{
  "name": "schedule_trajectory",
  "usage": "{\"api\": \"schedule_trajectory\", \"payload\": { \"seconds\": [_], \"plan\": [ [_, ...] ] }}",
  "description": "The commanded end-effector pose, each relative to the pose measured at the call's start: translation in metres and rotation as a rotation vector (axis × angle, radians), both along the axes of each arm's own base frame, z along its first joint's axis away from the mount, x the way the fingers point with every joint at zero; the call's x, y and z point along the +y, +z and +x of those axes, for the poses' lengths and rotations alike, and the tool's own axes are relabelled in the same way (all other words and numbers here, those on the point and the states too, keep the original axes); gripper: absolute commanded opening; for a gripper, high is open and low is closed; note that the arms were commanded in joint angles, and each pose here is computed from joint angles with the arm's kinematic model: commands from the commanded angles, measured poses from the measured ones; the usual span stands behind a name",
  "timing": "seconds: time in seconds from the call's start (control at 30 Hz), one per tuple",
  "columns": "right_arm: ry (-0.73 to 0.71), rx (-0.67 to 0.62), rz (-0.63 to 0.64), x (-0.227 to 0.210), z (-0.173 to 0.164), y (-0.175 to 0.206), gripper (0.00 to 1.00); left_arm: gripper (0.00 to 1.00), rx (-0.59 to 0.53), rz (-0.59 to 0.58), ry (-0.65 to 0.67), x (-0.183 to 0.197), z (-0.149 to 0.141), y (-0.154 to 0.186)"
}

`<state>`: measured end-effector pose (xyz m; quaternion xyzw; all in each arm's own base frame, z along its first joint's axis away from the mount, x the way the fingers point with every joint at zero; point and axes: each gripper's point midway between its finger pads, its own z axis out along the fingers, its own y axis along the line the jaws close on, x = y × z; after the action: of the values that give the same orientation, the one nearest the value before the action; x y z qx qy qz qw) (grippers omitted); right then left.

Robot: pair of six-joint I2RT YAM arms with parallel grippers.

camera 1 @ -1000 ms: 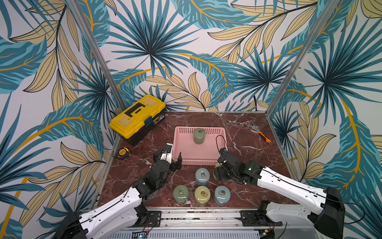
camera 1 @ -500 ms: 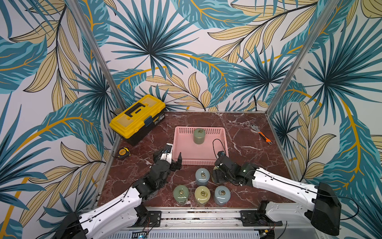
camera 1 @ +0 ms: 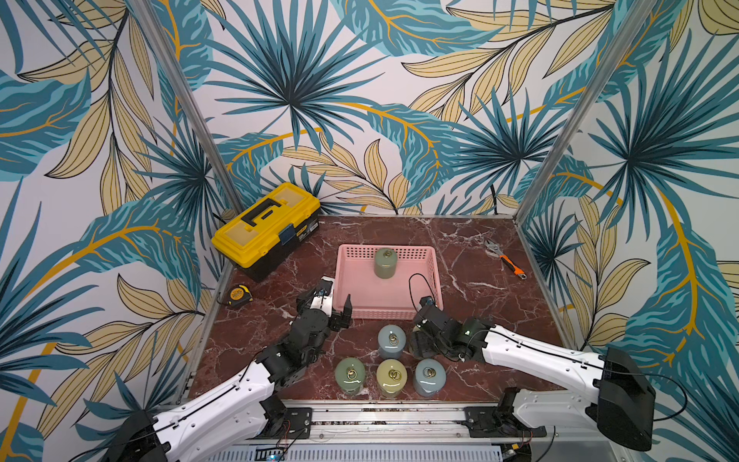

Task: Take the tea canister out of the basket
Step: Place the tea canister at the center of the board.

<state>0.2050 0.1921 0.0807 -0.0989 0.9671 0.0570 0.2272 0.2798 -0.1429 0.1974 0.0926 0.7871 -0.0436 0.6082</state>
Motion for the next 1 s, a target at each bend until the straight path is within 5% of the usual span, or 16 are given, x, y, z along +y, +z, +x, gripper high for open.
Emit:
{"api": "schedule_trajectory", "payload": {
  "seconds": [0.0, 0.2, 0.53, 0.97],
  "plan": [
    [-0.016, -0.027, 0.031, 0.006, 0.005, 0.0, 0.61, 1.0, 0.013, 0.016, 0.003, 0.004, -0.002, -0.011],
    [-0.02, -0.013, 0.027, 0.005, 0.001, -0.005, 0.65, 1.0, 0.013, 0.016, 0.004, 0.004, -0.002, -0.012],
    [-0.019, -0.007, 0.013, 0.003, -0.004, -0.002, 0.91, 1.0, 0.013, 0.016, 0.004, 0.004, -0.002, -0.012],
    [0.0, -0.035, 0.034, 0.005, -0.003, 0.019, 0.99, 1.0, 0.014, 0.017, -0.028, -0.001, -0.003, -0.009]
  ]
}}
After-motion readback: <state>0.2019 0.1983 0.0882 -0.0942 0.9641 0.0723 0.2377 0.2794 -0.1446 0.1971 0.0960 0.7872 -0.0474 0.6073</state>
